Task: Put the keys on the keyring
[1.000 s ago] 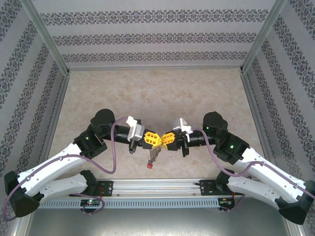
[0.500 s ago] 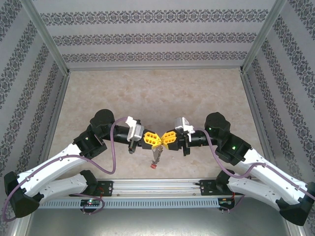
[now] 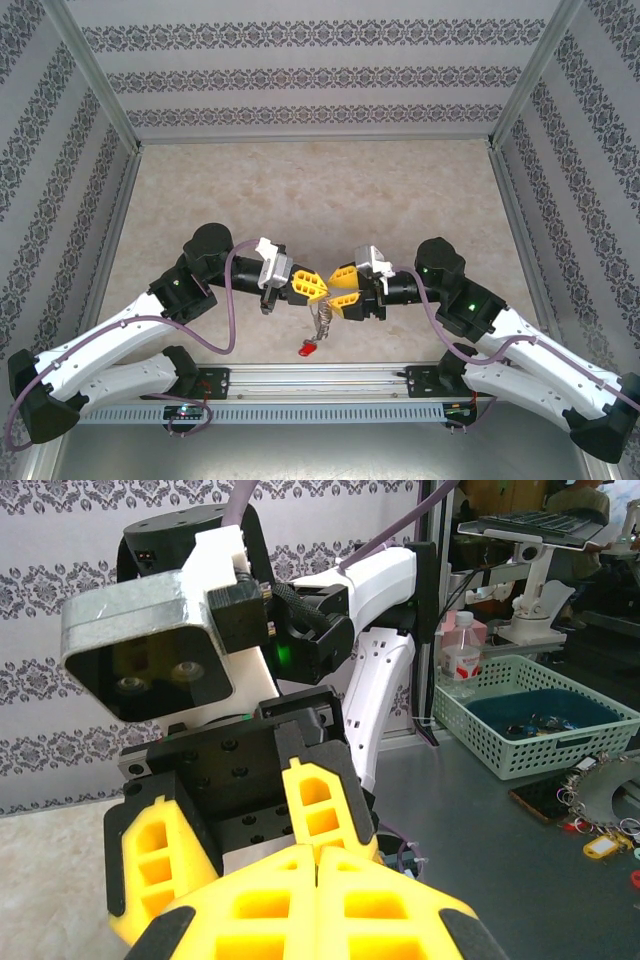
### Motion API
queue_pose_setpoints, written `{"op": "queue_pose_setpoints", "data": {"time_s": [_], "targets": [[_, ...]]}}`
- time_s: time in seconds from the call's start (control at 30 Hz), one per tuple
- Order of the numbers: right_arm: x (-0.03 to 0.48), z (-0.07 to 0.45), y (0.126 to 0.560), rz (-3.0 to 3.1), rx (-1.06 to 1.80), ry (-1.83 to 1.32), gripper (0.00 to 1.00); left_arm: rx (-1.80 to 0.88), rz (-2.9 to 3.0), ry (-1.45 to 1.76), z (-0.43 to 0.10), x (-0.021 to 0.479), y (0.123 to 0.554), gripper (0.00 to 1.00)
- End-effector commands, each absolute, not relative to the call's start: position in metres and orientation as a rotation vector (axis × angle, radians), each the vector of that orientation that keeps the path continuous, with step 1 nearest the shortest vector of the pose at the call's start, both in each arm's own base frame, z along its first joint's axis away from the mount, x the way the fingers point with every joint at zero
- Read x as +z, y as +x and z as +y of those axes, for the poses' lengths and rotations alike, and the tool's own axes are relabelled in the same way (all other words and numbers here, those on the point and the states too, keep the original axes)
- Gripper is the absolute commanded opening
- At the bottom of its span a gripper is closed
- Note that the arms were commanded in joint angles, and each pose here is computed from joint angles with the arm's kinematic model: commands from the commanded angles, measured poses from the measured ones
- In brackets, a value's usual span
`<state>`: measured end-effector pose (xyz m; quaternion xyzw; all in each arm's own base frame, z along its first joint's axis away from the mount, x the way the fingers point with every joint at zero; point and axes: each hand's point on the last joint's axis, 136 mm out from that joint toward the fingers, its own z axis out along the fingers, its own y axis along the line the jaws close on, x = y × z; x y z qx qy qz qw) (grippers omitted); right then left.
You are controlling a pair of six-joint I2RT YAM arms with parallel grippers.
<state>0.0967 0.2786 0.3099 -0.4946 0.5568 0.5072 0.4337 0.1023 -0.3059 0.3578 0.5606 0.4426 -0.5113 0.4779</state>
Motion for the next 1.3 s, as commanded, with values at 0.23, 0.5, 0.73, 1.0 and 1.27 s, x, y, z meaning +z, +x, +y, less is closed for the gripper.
{"op": "queue_pose_setpoints", "data": {"time_s": [0.23,0.5,0.73,1.0,1.27], "targets": [[0.312,0.281,0.082,1.328,1.324,-1.275,0.45,-1.253,1.028,1.359,-0.3,0.371,0.1,0.0],[0.311,0.284,0.087,1.339,1.31,-1.261,0.42,-1.246,1.036,1.357,-0.301,0.369,0.101,0.0],[0.309,0.285,0.086,1.346,1.319,-1.267,0.4,-1.231,1.045,1.351,-0.3,0.368,0.103,0.0],[0.31,0.285,0.09,1.354,1.286,-1.258,0.1,-1.219,1.058,1.347,-0.301,0.366,0.107,0.0],[0.304,0.272,0.119,1.467,1.053,-1.172,0.0,-1.107,1.164,1.292,-0.302,0.351,0.129,0.0]]}}
